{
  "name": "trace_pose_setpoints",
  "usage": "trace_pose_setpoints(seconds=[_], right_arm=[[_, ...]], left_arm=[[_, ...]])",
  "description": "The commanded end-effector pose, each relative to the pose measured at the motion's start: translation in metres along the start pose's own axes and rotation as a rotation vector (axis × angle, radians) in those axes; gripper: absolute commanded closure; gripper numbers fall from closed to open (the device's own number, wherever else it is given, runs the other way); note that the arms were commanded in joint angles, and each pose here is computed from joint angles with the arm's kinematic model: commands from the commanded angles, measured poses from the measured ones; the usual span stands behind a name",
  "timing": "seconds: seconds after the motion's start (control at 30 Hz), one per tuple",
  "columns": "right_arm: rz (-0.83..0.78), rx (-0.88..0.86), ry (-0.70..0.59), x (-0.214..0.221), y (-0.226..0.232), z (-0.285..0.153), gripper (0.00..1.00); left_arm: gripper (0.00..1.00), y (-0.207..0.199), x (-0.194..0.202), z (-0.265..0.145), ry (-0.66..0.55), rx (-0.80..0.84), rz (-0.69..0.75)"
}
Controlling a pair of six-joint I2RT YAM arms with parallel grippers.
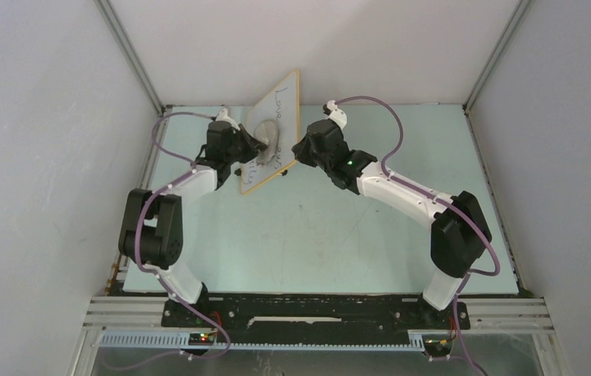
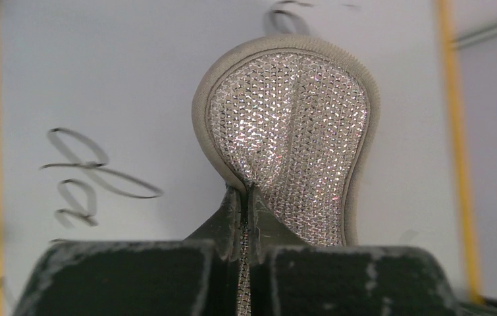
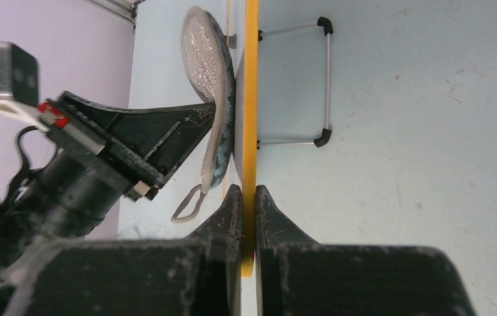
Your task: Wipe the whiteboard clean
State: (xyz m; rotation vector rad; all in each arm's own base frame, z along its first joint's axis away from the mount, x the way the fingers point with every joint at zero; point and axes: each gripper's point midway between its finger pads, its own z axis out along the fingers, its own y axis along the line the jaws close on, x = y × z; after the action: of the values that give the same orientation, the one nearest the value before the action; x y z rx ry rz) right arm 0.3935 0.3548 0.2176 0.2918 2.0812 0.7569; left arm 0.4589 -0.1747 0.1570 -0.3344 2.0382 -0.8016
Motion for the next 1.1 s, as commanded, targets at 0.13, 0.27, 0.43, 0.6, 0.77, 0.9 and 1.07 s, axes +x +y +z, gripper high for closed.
trace_pose_setpoints(seconds=[0.13, 0.27, 0.43, 0.6, 0.77, 0.9, 1.07], right_arm=[[0.003, -0.136, -0.011, -0.011, 0.038, -0.020, 1.00], [0.006, -0.132, -0.011, -0.009, 0.037, -0.019, 1.00], [0.012, -0.130, -0.012, -0.007, 0.036, -0.016, 1.00], [0.013, -0.120, -0.016, -0.007, 0.033, -0.014, 1.00], [0.016, -0.122, -0.019, -0.007, 0.034, -0.012, 1.00], [0.016, -0.120, -0.022, -0.008, 0.034, -0.012, 1.00], [0.019, -0.124, -0.028, -0.010, 0.035, -0.012, 1.00]], left_arm=[[1.00, -0.067, 0.021, -0.003, 0.053, 0.194, 0.086], [1.00, -0.038, 0.023, 0.006, 0.070, 0.088, 0.054], [1.00, 0.019, 0.018, 0.008, 0.054, -0.070, -0.076], [1.00, 0.055, 0.013, 0.005, 0.044, -0.127, -0.125], [1.00, 0.039, 0.014, 0.007, 0.055, -0.050, -0.105], [1.00, 0.008, 0.018, 0.008, 0.065, 0.027, -0.031], [1.00, -0.035, 0.015, -0.006, 0.017, 0.127, 0.069]])
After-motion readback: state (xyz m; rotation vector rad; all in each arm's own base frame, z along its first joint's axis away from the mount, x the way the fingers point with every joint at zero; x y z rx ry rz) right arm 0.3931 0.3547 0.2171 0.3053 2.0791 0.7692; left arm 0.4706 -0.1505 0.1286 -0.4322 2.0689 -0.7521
